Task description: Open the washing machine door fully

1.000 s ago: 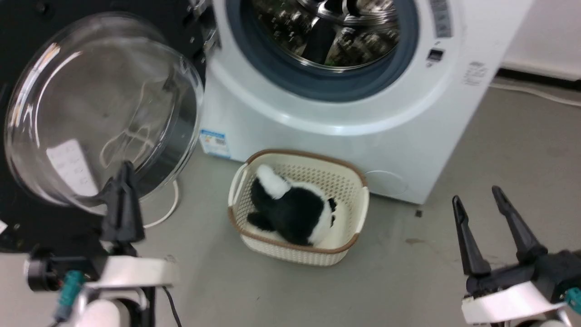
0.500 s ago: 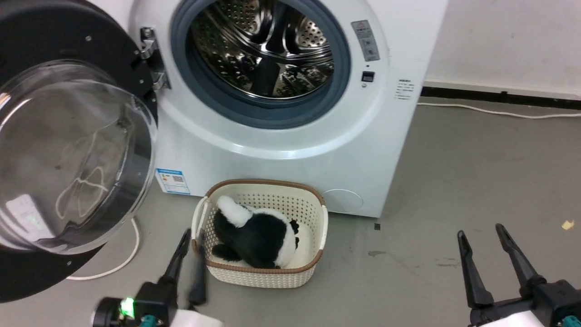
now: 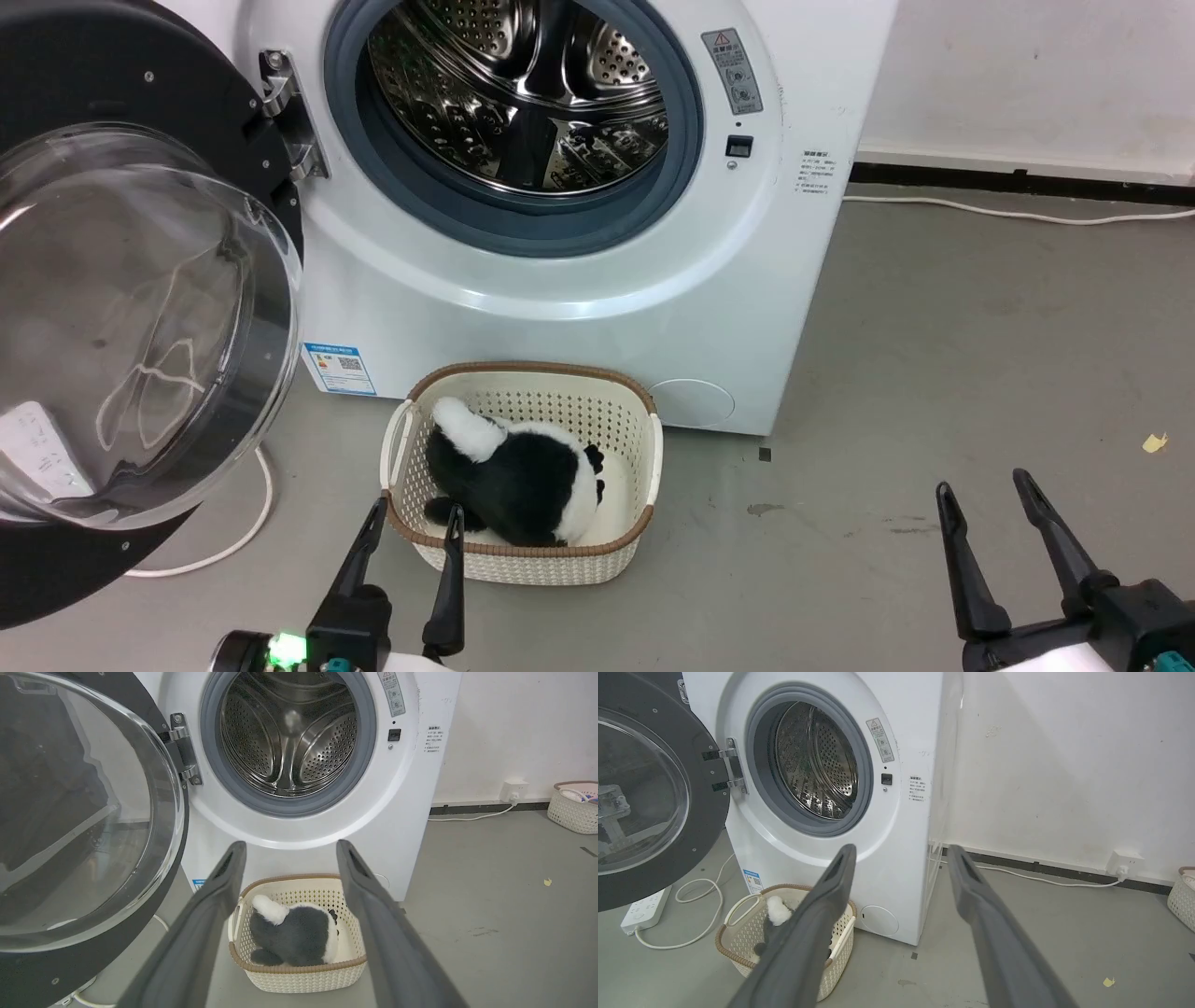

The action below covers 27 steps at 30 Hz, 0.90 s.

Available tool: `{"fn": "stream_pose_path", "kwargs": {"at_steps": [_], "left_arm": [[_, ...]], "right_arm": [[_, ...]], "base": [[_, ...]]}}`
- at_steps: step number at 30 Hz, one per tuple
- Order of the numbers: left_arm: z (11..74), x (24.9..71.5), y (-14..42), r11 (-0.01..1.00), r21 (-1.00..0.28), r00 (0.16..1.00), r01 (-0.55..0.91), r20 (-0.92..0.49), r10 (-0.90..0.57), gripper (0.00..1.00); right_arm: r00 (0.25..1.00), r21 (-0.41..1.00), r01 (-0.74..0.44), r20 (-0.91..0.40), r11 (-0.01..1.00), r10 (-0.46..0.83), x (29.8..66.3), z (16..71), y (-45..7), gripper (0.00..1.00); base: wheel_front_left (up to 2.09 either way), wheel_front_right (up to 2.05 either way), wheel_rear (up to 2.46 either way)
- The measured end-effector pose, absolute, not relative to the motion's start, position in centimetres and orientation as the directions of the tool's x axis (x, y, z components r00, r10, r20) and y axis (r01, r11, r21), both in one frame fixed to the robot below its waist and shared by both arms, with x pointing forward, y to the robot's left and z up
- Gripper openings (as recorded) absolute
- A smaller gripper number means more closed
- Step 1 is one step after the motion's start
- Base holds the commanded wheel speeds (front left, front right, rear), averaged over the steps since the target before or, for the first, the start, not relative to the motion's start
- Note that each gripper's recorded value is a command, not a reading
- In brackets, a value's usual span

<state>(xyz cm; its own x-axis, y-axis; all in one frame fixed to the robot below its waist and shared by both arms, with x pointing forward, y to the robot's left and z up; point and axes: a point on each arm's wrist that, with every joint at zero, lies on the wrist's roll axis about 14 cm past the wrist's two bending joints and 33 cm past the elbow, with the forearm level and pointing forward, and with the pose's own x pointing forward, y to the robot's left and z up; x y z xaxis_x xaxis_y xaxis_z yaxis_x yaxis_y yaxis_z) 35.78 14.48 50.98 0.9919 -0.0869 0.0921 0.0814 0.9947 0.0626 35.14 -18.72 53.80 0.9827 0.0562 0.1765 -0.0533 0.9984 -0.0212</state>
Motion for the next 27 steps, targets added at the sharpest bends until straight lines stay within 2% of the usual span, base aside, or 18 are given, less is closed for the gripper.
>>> {"fn": "stream_pose_path", "kwargs": {"at_steps": [14,15,27], "left_arm": [[50.55,35.81,14.41,0.995,0.064,0.993,0.077,0.079,-0.082,1.0],[50.55,35.82,14.38,0.995,0.063,0.993,0.079,0.079,-0.084,0.0],[50.41,35.85,14.48,0.995,0.063,0.994,0.076,0.068,-0.081,0.0]], "right_arm": [[0.984,-0.014,-0.059,0.17,0.998,0.061,35.21,53.56,-18.51,1.0],[0.984,-0.014,-0.059,0.168,0.998,0.061,35.22,53.52,-18.51,0.0],[0.986,-0.015,-0.063,0.156,0.998,0.064,35.26,53.35,-18.4,0.0]], "base": [[0.0,0.0,0.0],[0.0,0.0,0.0],[0.0,0.0,0.0]]}}
